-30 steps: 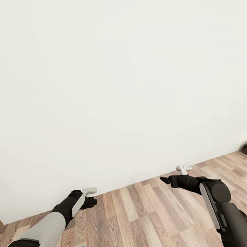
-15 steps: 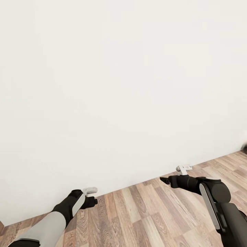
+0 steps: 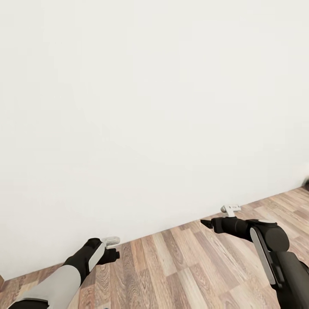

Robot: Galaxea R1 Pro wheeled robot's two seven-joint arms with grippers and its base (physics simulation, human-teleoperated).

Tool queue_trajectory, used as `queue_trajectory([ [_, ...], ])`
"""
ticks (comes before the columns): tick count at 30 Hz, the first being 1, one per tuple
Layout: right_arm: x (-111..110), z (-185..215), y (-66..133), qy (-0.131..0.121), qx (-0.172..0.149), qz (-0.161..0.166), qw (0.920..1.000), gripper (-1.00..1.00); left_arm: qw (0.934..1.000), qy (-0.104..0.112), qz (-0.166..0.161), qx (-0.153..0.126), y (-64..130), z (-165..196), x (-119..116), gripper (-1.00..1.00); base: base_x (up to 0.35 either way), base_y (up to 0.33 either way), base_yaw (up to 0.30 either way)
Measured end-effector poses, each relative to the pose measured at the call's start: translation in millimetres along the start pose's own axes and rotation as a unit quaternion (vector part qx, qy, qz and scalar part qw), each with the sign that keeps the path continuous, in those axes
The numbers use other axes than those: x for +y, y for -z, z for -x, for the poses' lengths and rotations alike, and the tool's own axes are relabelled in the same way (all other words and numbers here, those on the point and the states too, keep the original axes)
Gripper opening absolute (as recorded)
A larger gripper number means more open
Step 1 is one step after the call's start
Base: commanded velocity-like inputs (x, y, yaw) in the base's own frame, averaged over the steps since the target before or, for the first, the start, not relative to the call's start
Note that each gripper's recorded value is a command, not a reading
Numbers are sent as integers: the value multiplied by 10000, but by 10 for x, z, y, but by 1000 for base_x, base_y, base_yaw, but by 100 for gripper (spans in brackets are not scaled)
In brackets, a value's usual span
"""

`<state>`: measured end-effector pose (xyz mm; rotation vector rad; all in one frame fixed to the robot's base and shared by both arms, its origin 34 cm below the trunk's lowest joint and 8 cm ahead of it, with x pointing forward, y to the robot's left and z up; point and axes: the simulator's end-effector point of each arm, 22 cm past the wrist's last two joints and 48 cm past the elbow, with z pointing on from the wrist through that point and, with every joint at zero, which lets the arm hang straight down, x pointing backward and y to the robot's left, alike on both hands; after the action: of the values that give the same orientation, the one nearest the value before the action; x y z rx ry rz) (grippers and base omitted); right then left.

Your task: In the bedroom, move the book from the bed onto either nightstand, and place the two sandals side by side next to the bed.

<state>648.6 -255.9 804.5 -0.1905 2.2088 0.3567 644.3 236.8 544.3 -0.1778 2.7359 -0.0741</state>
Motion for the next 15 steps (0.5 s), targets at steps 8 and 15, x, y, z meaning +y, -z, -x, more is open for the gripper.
queue_trajectory([
  [8, -24, -132, -72, -3, -10, 9, 10000, 100, 10000, 2, 24, -12, -138, -76, 41, 100, 0, 0, -14],
  [15, -28, -252, -131, -29, -26, 67, 10000, 100, 10000, 19, 67, -26, -260, -142, 121, 100, 0, 0, -152],
])
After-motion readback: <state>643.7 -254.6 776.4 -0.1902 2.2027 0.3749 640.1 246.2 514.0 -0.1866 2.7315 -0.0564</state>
